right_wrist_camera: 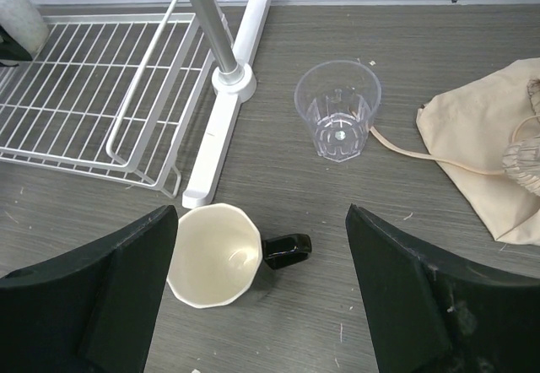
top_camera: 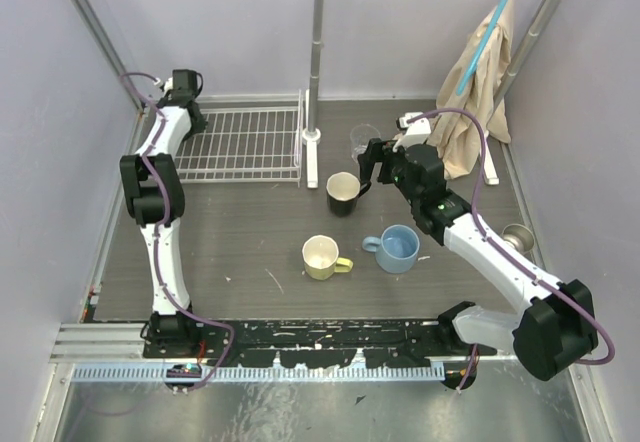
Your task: Load the cups into the dish rack
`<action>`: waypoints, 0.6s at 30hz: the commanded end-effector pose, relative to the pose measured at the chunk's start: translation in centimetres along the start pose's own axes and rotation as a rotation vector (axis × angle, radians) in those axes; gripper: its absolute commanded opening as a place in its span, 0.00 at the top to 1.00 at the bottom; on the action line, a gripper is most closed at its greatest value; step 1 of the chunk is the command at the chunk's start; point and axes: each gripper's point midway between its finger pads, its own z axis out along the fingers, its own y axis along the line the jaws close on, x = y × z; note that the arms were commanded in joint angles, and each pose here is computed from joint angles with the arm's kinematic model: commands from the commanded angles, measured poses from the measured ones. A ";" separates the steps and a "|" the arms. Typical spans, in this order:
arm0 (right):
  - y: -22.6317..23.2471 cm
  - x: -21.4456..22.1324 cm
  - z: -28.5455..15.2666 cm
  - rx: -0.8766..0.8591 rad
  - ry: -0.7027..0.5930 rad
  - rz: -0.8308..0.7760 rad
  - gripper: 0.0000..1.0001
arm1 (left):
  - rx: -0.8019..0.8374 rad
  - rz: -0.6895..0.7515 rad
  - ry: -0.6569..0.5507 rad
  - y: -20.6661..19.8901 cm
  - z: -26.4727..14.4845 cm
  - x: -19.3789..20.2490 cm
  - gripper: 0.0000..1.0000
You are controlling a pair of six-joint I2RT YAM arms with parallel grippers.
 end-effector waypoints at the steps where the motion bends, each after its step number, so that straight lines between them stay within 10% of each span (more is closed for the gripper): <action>1: 0.4 -2.0 -0.3 -0.018 -0.052 0.012 0.13 | 0.053 -0.043 -0.079 -0.9 -0.1 -2.3 1.00; 3: 0.5 -1.9 -0.3 -0.020 -0.049 0.014 0.13 | 0.059 -0.046 -0.079 -1.1 0.1 -2.3 0.99; 9: 0.3 -2.1 -0.3 -0.011 -0.050 0.005 0.13 | 0.045 -0.054 -0.077 -0.8 -0.2 -2.3 0.56; 18: 0.5 -2.0 0.0 -0.016 -0.045 0.005 0.13 | 0.052 -0.041 -0.049 -0.5 -1.1 -1.4 0.42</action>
